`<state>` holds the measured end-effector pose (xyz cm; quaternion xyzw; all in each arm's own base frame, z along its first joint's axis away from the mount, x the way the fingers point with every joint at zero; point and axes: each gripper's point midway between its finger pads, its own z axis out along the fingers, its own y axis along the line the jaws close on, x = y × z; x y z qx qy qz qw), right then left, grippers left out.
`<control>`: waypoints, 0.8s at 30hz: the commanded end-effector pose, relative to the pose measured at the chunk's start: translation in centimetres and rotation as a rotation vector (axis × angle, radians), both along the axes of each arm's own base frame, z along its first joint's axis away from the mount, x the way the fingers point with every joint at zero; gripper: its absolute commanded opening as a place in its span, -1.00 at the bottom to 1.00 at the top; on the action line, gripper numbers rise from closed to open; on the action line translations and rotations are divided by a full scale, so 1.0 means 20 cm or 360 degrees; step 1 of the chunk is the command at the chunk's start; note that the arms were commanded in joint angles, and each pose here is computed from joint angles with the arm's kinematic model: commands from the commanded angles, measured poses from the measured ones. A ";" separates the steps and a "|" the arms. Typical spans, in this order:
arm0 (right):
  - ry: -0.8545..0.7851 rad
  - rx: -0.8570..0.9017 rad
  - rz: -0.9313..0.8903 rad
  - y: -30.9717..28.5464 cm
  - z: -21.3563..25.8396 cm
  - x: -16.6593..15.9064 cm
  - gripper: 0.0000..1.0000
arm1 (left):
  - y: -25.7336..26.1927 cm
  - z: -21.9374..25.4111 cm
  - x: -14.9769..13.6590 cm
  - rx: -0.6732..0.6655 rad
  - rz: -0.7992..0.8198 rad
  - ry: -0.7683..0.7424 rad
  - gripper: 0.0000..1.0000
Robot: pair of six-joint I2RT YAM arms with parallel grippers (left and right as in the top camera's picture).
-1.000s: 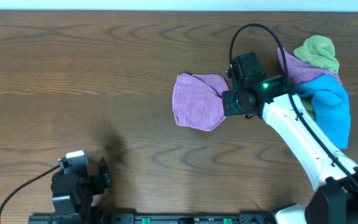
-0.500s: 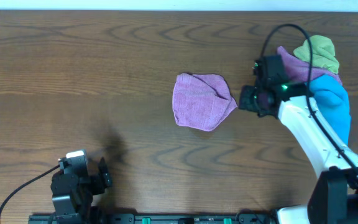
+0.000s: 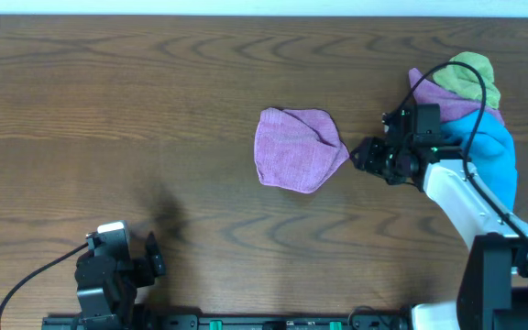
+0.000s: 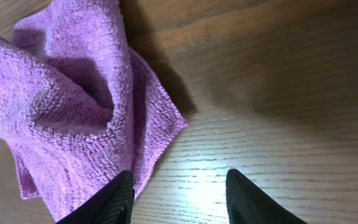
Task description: Fold the cloth
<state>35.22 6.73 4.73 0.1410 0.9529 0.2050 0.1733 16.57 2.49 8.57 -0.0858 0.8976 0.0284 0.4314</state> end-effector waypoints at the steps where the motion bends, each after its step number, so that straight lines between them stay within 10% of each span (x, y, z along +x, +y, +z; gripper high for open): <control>1: 0.0039 0.0064 0.0001 0.02 -0.05 0.00 -0.05 | 0.00 -0.03 -0.02 -0.0004 0.0008 0.0041 0.90; 24: 0.0106 0.0228 -0.0011 0.10 -0.27 0.08 -0.10 | 0.00 -0.03 -0.02 -0.0004 0.0008 0.0041 0.90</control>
